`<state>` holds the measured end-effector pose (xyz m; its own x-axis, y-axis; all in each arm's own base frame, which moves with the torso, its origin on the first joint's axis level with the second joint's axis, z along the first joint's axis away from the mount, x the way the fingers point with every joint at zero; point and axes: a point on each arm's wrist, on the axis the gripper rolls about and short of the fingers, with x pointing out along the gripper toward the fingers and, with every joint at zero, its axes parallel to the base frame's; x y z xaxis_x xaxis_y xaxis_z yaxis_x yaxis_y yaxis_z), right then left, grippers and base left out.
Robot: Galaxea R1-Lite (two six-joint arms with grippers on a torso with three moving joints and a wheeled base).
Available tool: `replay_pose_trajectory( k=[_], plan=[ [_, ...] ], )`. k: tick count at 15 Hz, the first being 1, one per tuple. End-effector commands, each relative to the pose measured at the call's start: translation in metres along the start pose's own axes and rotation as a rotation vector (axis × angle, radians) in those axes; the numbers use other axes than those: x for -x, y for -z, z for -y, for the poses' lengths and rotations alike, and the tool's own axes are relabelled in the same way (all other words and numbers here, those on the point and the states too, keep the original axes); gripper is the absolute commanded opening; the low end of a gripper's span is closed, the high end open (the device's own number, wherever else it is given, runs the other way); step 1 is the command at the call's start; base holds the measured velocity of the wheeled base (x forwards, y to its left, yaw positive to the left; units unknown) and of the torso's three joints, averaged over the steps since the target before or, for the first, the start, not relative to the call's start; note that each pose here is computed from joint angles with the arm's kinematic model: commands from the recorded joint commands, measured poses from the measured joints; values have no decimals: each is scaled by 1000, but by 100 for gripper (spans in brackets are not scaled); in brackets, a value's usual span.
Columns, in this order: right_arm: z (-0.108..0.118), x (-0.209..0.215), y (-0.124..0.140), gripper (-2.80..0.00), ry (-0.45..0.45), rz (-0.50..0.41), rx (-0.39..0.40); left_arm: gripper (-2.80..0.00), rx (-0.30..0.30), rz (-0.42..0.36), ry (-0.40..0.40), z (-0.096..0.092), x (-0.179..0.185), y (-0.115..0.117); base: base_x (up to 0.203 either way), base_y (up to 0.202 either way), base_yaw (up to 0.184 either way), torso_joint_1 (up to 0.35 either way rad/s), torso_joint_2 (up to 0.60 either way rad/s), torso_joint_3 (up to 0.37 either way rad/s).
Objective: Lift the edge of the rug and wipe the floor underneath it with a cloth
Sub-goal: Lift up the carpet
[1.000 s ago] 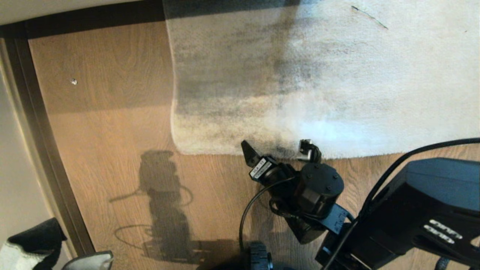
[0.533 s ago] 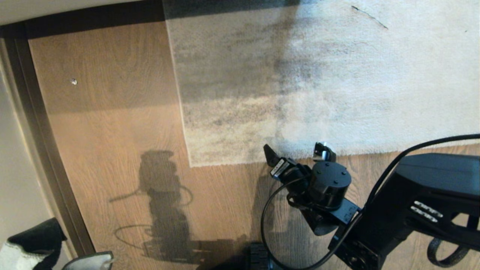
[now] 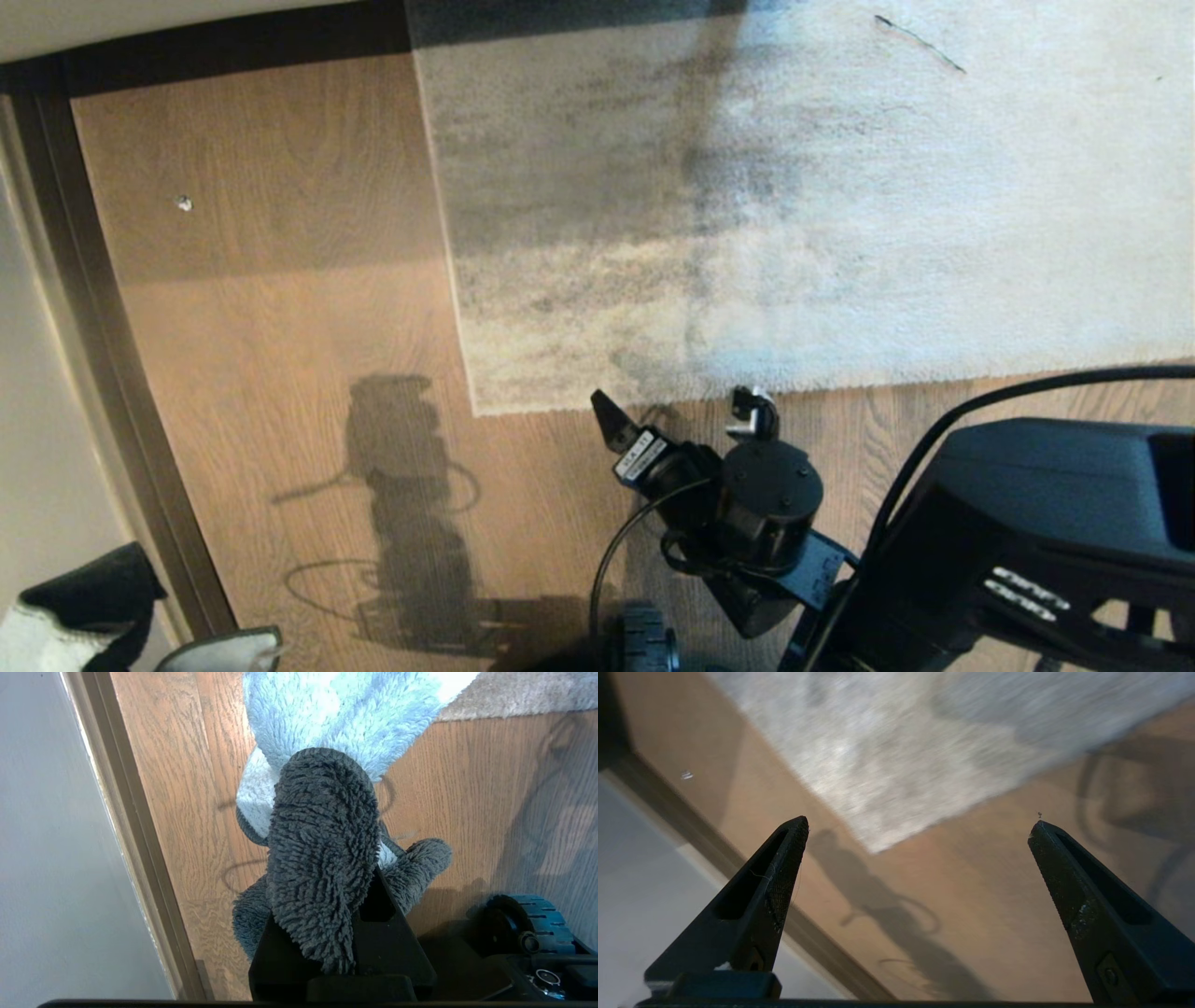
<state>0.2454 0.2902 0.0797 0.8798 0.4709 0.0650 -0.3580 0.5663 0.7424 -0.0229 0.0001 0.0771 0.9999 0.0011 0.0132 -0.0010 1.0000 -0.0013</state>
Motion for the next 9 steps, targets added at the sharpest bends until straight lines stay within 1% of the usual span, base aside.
replay_pose_trajectory(
  k=[1,4,6,9],
  plan=[
    [-5,-8,15,0,-37,5,-20,-280,0,1,0,0,0,0,0,0,0,0,0,0],
    [2,-21,33,0,-28,-3,-10,-280,0,1,0,0,0,0,0,0,0,0,0,0],
    [11,-27,44,0,-12,-13,-1,-280,0,1,0,0,0,0,0,0,0,0,0,0],
    [16,-34,52,0,0,6,-1,-280,0,-1,0,0,0,0,0,0,0,0,0,0]
  ],
)
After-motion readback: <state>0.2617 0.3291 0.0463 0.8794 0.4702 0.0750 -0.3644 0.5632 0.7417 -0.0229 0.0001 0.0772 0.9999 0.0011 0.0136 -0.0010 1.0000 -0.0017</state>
